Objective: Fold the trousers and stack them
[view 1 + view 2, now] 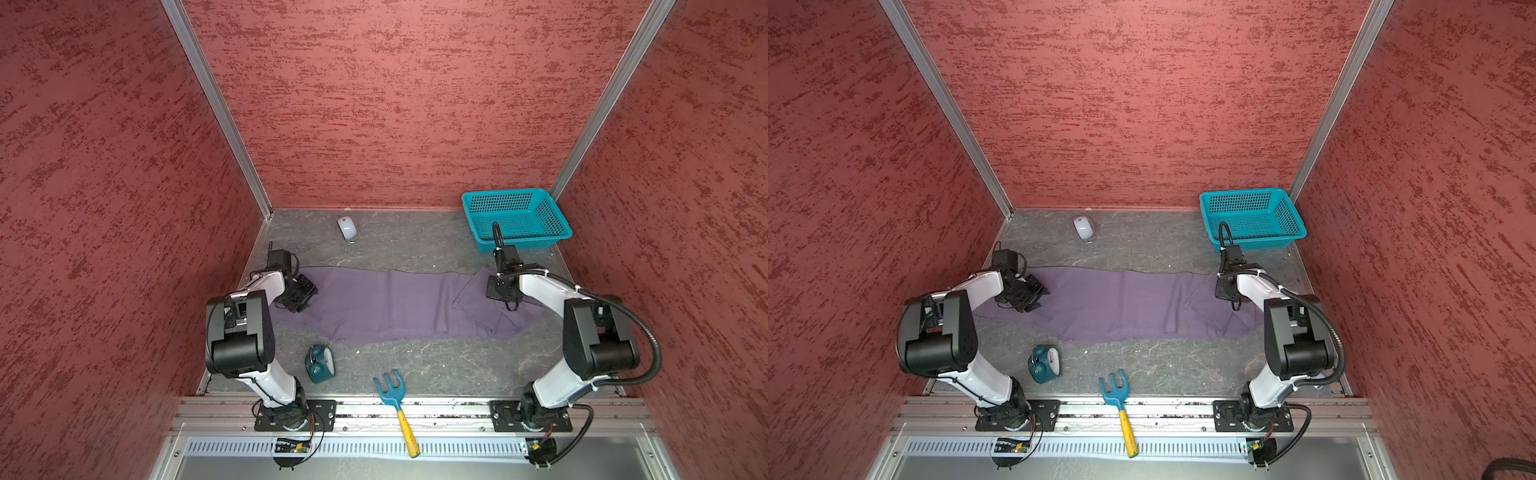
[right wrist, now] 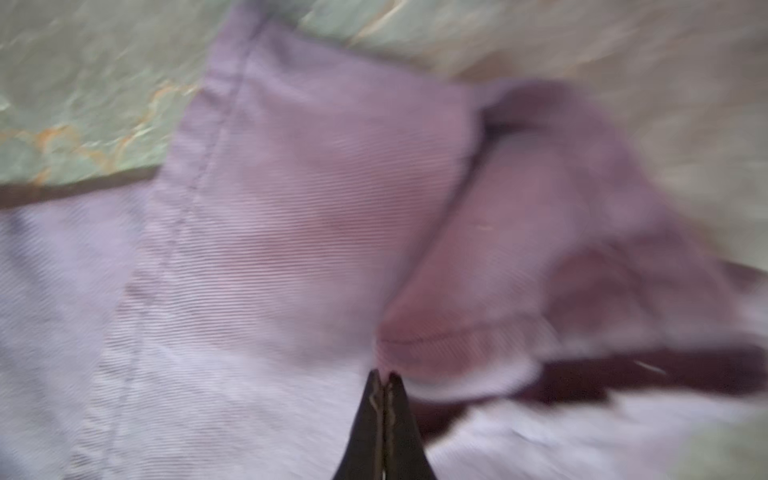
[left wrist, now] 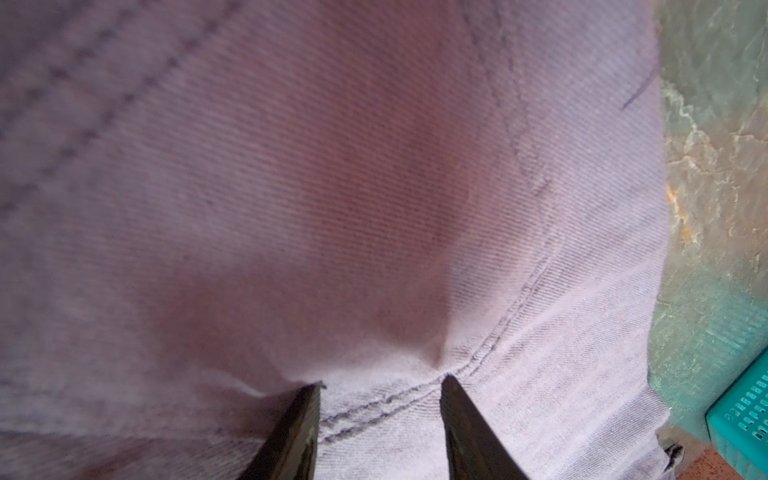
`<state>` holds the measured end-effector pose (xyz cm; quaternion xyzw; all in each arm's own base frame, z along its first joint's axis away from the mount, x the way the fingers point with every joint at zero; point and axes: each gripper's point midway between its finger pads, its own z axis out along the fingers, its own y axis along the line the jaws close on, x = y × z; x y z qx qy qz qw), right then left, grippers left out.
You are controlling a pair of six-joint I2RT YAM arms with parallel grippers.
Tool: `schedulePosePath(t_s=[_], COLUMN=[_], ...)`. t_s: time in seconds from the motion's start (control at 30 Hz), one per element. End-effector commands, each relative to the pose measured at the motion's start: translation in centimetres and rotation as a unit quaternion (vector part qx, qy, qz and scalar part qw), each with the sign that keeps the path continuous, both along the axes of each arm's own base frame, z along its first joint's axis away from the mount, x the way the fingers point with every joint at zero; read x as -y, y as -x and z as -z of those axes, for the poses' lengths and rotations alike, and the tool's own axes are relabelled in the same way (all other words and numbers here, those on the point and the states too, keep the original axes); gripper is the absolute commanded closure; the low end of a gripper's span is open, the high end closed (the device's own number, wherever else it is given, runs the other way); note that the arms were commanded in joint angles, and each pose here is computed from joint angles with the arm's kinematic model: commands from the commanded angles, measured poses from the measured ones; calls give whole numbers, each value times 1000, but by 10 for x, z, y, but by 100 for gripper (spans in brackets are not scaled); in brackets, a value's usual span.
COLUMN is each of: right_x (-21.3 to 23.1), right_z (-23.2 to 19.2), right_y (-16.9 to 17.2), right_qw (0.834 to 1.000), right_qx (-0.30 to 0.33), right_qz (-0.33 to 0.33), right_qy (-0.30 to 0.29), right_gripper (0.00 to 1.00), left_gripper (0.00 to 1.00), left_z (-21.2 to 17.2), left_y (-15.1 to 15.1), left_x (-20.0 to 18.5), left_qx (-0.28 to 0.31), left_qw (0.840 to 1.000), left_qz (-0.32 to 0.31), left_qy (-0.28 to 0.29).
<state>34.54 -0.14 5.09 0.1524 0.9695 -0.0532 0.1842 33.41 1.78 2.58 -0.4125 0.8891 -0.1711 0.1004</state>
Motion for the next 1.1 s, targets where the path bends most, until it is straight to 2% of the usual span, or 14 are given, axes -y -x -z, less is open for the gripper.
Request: schedulePosePath(t_s=[0.0, 0.1, 0.17, 0.2, 0.23, 0.27, 0.37, 0.47, 0.53, 0.6, 0.7, 0.87, 0.97, 1.07], right_x=[47, 95, 134, 152, 166, 174, 178, 165, 142, 93, 13, -88, -129, -152], right_z=[-39, -56, -65, -67, -66, -65, -74, -88, -95, -98, -83, -51, -35, -16], right_y=[8, 23, 33, 36, 38, 38, 28, 17, 6, -10, -19, -12, -6, 0], right_qw=[995, 983, 967, 959, 955, 952, 951, 958, 969, 983, 996, 994, 990, 988], right_qx=[12, 4, -5, -6, -8, -10, 5, 35, 66, 98, 88, 61, 41, 19], right_qz=[59, 131, 183, 204, 224, 239, 256, 255, 221, 148, 31, -81, -122, -151], right_qy=[83, 126, 176, 195, 197, 189, 171, 129, 89, 38, 4, -36, -49, -36], right_gripper=[100, 100, 100, 91, 71, 59, 48, 47, 52, 58, 59, 54, 50, 46], left_gripper=[52, 52, 53, 53, 52, 53, 53, 52, 52, 52, 53, 52, 50, 48], left_z=[33, 31, 31, 31, 31, 32, 31, 28, 26, 23, 14, -15, -37, -54], left_y=[26, 26, 26, 27, 27, 27, 27, 28, 27, 26, 24, 20, 19, 17], left_x=[5, 6, 5, 6, 6, 6, 7, 7, 8, 9, 11, 10, 12, 20], left_qx=[-55, -52, -50, -50, -47, -48, -47, -43, -39, -36, -26, 8, 31, 47], left_qw=[998, 999, 999, 999, 999, 999, 999, 999, 999, 999, 999, 1000, 999, 998], left_qz=[4, 5, 5, 5, 4, 4, 4, 4, 3, 4, 5, 8, 13, 27], left_qy=[8, 10, 10, 12, 15, 17, 23, 24, 25, 25, 25, -1, -20, -34])
